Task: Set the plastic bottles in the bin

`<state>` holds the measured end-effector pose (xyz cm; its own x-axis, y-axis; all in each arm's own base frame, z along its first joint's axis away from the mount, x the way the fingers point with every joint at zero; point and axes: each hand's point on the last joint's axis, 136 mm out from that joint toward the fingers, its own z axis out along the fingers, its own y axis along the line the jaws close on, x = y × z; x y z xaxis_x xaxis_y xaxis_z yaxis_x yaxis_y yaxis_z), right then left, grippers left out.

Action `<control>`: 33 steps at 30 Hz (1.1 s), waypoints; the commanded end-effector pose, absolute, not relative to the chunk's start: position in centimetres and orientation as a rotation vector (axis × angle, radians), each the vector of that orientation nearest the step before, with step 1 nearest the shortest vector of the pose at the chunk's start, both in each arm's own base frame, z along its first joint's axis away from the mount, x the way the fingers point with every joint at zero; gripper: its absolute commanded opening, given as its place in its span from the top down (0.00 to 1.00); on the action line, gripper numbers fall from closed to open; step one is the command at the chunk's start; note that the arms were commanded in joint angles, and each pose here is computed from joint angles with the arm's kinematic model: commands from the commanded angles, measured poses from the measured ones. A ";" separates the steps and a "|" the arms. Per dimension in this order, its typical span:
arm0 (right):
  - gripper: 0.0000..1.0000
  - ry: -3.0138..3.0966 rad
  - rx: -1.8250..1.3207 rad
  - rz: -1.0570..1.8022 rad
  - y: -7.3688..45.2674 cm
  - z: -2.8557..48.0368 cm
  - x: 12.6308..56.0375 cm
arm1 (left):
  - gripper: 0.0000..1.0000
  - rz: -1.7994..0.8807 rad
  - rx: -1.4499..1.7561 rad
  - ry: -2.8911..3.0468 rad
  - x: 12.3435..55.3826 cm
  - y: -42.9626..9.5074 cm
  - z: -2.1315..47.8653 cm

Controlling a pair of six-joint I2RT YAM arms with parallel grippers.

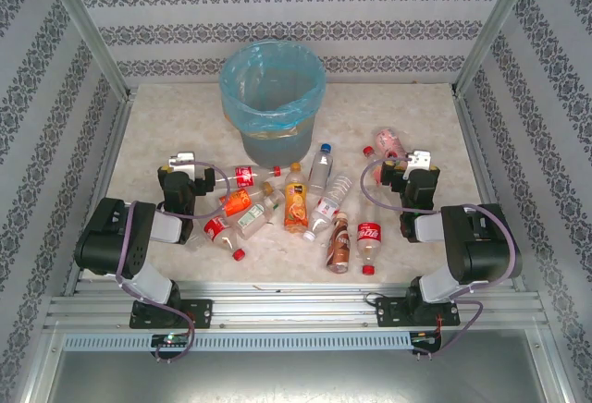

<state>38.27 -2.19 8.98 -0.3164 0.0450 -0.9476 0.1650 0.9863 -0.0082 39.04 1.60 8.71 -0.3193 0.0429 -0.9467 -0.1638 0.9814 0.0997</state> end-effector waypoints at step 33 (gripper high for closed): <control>0.02 1.807 0.115 -0.082 -1.3 12.9 38.1 | 0.00 0.218 -0.136 1.815 38.4 2.4 10.1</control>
